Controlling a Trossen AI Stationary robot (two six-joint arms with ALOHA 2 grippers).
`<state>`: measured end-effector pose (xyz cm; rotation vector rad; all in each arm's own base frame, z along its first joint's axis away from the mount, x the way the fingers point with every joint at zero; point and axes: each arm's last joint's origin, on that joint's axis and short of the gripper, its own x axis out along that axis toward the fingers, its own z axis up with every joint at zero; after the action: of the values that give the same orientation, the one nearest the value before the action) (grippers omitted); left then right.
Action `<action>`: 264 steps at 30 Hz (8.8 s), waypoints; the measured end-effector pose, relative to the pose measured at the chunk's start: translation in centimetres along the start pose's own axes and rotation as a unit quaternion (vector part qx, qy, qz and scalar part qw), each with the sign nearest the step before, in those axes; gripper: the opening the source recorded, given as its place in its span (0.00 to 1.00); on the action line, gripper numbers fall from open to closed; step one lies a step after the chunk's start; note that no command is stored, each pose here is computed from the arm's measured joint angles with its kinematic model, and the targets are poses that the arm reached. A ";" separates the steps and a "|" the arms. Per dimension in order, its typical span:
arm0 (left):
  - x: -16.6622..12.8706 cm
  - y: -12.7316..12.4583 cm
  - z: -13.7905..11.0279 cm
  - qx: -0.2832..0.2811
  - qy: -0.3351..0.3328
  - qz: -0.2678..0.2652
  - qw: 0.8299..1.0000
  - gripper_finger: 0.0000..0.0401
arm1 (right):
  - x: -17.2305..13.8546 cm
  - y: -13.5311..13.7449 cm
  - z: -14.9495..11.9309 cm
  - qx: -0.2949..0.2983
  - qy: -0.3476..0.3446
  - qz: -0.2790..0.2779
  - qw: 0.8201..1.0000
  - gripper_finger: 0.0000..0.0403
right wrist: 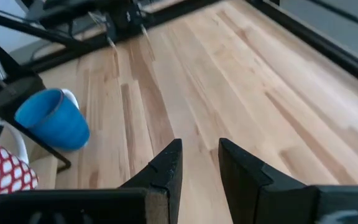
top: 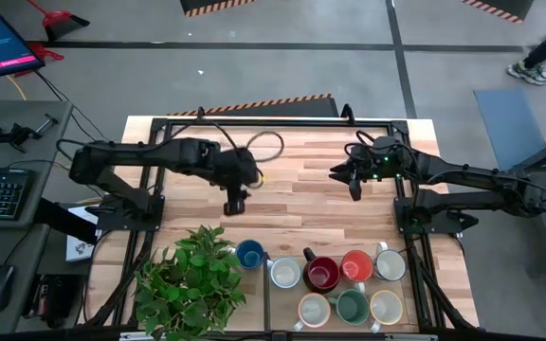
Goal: Place coffee mugs
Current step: Move the blue mug to the center of the table, then adjust the red patterned mug on the shelf
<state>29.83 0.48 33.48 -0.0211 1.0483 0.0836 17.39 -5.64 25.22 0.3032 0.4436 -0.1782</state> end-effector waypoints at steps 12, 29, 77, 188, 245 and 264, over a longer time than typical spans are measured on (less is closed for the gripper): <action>4.9 -4.8 -0.1 0.060 0.089 -0.039 0.993 0.38 | 0.0 -0.1 -0.4 0.007 0.021 -0.005 1.000 0.21; 7.7 -9.2 -1.0 0.111 0.138 -0.101 0.979 0.38 | 0.0 0.0 -0.5 0.009 0.027 0.002 1.000 0.21; 15.2 -8.4 -4.0 0.052 0.149 -0.073 0.985 0.03 | -0.1 -0.1 -1.2 0.019 0.061 0.003 0.998 0.21; 18.5 -2.4 6.9 0.177 0.113 -0.019 0.978 0.02 | -0.1 -0.4 -1.0 0.011 0.045 -0.054 0.997 0.21; 12.5 -1.7 7.9 0.171 0.064 0.007 0.983 0.31 | -0.1 -0.4 -1.0 0.025 0.046 -0.047 0.998 0.21; 0.7 3.5 3.6 0.032 0.133 0.032 0.990 0.31 | -0.4 0.4 0.4 -0.022 0.020 0.003 1.000 0.21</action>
<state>33.04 4.21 34.80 0.0620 1.3186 0.1071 17.28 -5.38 25.86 0.2648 0.4848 -0.1567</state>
